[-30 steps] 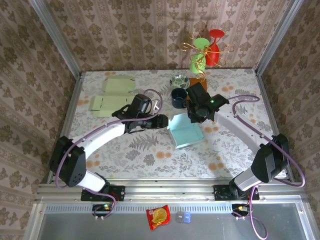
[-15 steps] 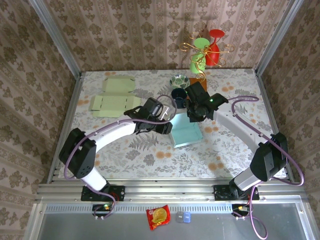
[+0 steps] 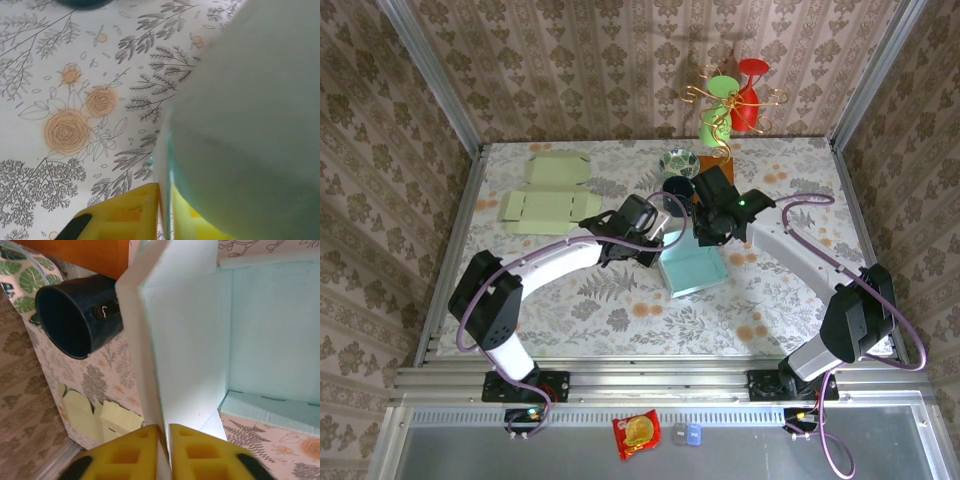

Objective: Fold the paper box

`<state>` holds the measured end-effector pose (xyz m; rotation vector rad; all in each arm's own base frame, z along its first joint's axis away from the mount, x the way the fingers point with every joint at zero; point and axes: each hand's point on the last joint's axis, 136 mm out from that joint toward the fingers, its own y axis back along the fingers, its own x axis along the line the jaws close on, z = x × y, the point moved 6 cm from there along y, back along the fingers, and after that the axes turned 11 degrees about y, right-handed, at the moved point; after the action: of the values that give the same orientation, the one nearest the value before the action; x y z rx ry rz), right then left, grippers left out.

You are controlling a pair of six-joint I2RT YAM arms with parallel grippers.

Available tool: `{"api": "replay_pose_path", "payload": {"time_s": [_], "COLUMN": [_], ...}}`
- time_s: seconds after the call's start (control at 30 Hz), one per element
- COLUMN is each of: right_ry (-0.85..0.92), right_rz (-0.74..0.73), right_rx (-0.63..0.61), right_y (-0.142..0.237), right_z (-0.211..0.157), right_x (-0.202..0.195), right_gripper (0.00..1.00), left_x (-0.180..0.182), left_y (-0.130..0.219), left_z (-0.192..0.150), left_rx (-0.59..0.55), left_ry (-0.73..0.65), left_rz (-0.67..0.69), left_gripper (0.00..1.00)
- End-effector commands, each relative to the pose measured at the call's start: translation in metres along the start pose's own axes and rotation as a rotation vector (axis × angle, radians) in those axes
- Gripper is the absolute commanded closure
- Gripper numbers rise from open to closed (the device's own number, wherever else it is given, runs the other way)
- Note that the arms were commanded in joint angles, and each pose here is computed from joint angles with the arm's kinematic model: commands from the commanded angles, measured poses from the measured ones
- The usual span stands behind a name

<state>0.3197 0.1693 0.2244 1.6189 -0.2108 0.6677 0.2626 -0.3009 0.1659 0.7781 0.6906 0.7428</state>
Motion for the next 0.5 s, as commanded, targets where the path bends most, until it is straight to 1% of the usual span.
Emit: {"api": "replay_pose_path", "payload": {"time_s": [0.0,0.13,0.27,0.33,0.43,0.47], "right_ry": [0.081,0.268,0.514,0.708,1.052,1.141], "right_rz": [0.023,0.107,0.202,0.223,0.240,0.254], "right_rx": [-0.025,-0.089,-0.139,-0.183,-0.231,-0.233], "right_y": [0.009,0.031,0.054,0.066,0.075,0.076], "right_z": [0.011,0.023,0.036,0.044,0.048,0.049], "right_x": [-0.001,0.009,0.016,0.017,0.010,0.006], "right_gripper": [0.73,0.60,0.46,0.44,0.45,0.45], "left_x": [0.000,0.002,0.008,0.014,0.029,0.034], "left_y": [0.002,0.006,0.013,0.018,0.027,0.030], "left_z": [0.002,0.002,0.001,0.001,-0.002,-0.003], "left_rx": [-0.009,-0.010,-0.001,0.004,0.016,0.017], "left_ry": [-0.060,-0.096,-0.124,-0.147,-0.183,-0.187], "left_rz": [0.025,0.032,0.034,0.023,0.002,-0.005], "left_gripper": [0.92,1.00,1.00,1.00,1.00,1.00]}}
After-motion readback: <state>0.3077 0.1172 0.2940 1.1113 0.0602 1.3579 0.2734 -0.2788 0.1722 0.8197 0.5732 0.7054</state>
